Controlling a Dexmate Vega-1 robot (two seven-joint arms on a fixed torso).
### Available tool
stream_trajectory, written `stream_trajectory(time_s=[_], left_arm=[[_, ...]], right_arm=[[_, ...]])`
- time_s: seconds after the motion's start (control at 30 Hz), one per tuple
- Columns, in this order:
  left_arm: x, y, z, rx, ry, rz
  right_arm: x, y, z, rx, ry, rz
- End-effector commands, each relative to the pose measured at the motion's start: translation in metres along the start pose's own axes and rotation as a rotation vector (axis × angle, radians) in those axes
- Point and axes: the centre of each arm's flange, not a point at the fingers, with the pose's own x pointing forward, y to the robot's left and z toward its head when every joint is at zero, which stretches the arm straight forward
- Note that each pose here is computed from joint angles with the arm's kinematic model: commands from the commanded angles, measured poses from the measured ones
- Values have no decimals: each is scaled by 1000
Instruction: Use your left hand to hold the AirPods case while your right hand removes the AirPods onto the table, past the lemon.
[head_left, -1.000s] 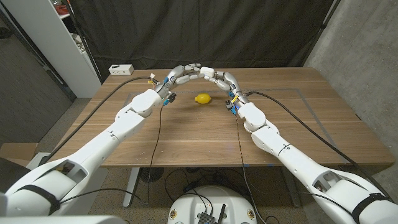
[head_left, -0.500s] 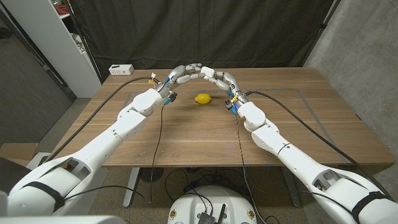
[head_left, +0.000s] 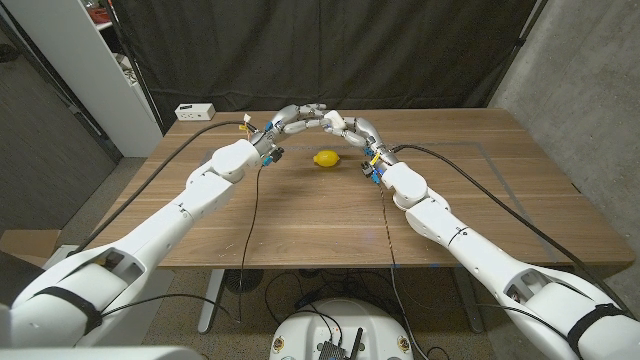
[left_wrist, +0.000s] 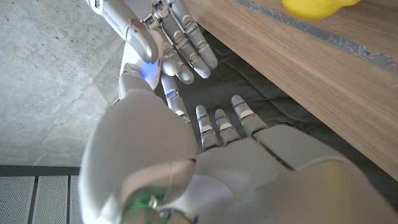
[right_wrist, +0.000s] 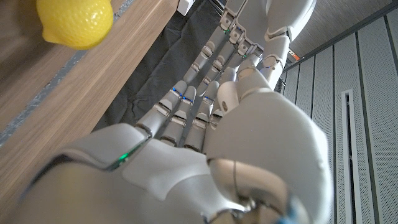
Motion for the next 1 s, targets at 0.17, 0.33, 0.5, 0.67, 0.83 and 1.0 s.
stream_trajectory(time_s=[0.17, 0.33, 0.5, 0.67, 0.83, 1.0], left_arm=[[-7, -2, -7, -20, 7, 40], [-9, -9, -23, -166, -15, 78], [-9, -22, -51, -397, -30, 135], [-7, -31, -69, -541, -46, 157], [-6, -30, -68, -536, -61, 144], [-8, -24, -64, -492, -54, 126]], right_arm=[[0, -12, -3, -36, 14, -14], [-1, -16, -4, -40, 15, -20], [0, -18, -3, -49, 19, -16], [1, -22, -1, -44, 26, 5], [1, -23, 0, -40, 37, 21], [0, -29, -1, -29, 67, 79]])
